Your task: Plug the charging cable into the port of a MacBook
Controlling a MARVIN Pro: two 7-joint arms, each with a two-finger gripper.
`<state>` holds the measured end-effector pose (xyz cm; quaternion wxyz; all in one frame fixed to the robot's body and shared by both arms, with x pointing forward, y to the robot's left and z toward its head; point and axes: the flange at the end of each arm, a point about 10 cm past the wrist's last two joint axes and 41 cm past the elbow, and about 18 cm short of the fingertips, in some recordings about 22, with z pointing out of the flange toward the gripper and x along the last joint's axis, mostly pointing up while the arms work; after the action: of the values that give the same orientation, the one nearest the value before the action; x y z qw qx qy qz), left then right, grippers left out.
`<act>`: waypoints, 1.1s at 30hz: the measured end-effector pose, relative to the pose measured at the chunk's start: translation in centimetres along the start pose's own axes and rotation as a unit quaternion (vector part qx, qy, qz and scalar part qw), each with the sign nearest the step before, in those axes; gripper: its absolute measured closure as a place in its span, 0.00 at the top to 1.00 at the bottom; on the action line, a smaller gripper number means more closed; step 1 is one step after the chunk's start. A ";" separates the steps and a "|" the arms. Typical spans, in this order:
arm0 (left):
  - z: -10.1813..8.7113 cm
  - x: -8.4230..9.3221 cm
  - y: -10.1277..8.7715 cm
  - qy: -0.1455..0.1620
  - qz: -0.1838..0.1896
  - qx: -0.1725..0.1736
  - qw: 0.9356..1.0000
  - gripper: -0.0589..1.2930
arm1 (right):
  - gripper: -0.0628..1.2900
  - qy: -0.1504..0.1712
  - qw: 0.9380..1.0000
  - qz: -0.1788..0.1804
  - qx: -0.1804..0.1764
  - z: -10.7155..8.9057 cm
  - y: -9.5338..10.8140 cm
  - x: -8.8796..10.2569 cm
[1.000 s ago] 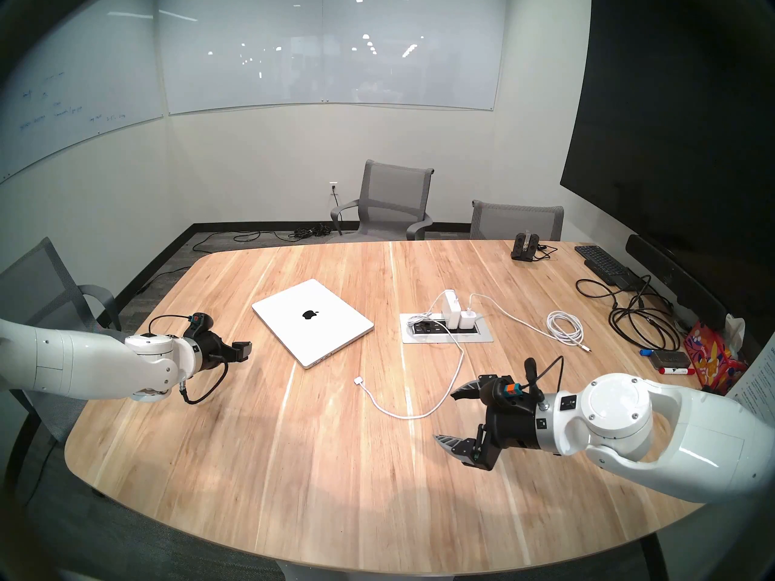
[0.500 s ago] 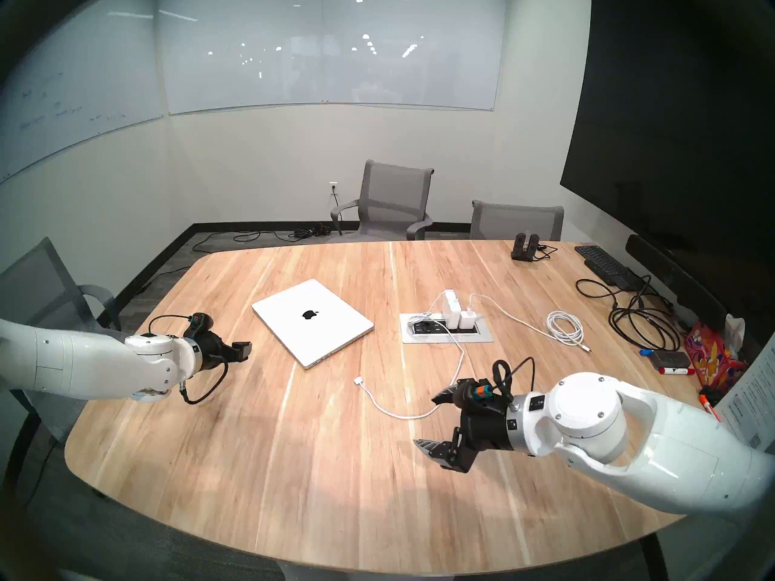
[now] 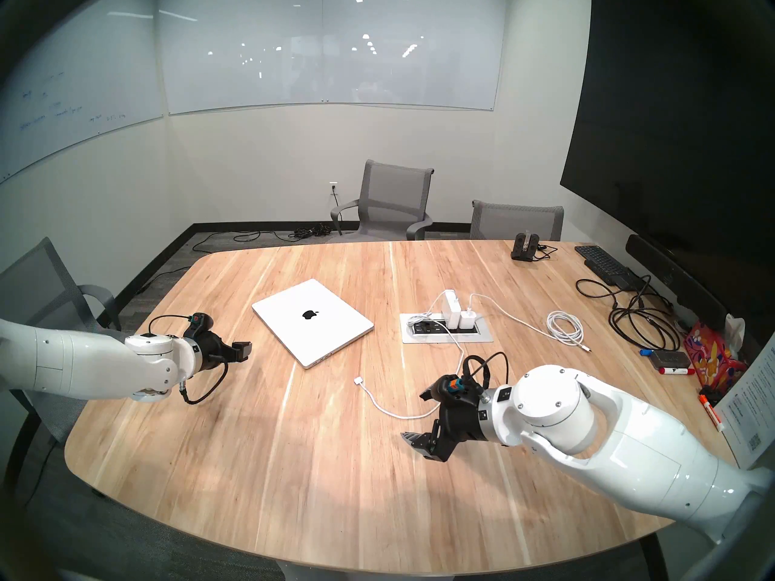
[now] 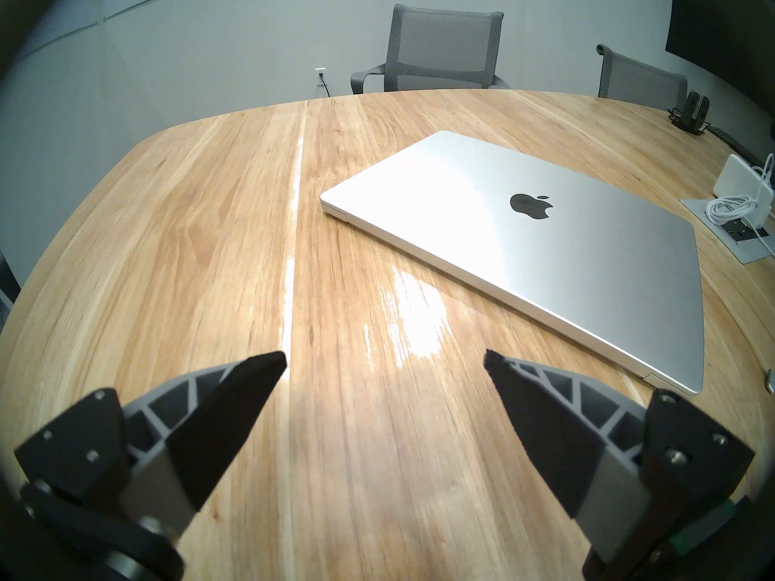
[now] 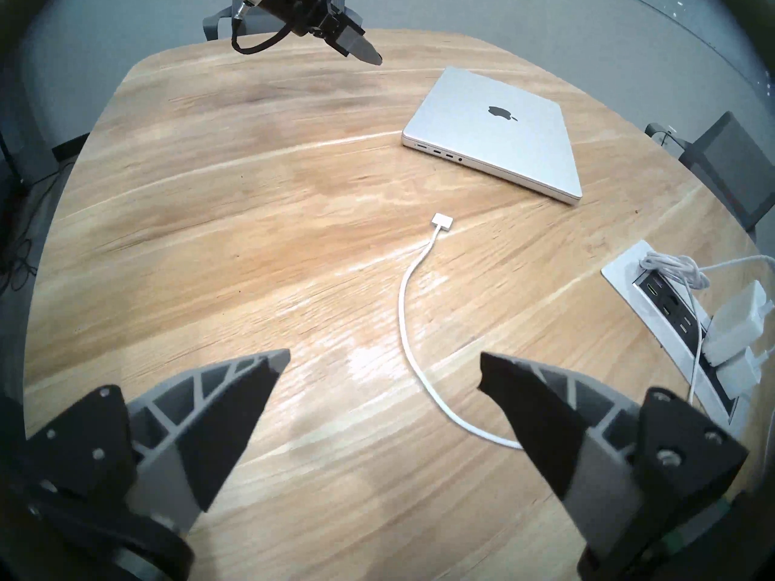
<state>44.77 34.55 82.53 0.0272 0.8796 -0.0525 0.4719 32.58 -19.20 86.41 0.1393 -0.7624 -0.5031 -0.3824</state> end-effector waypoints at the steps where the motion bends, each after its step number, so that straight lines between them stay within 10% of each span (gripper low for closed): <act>1: 0.0 0.0 0.0 0.000 0.000 0.000 1.000 0.98 | 0.95 -0.001 1.000 0.000 -0.001 0.2 0.1 0.1; 33: 0.0 0.0 0.0 0.000 0.000 0.000 1.000 0.98 | 0.95 -0.015 1.000 0.009 -0.014 4.9 0.8 3.1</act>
<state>44.77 34.55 82.52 0.0272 0.8797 -0.0525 0.4719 36.07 -14.62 85.56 0.1246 -0.7743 -0.4932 -0.3764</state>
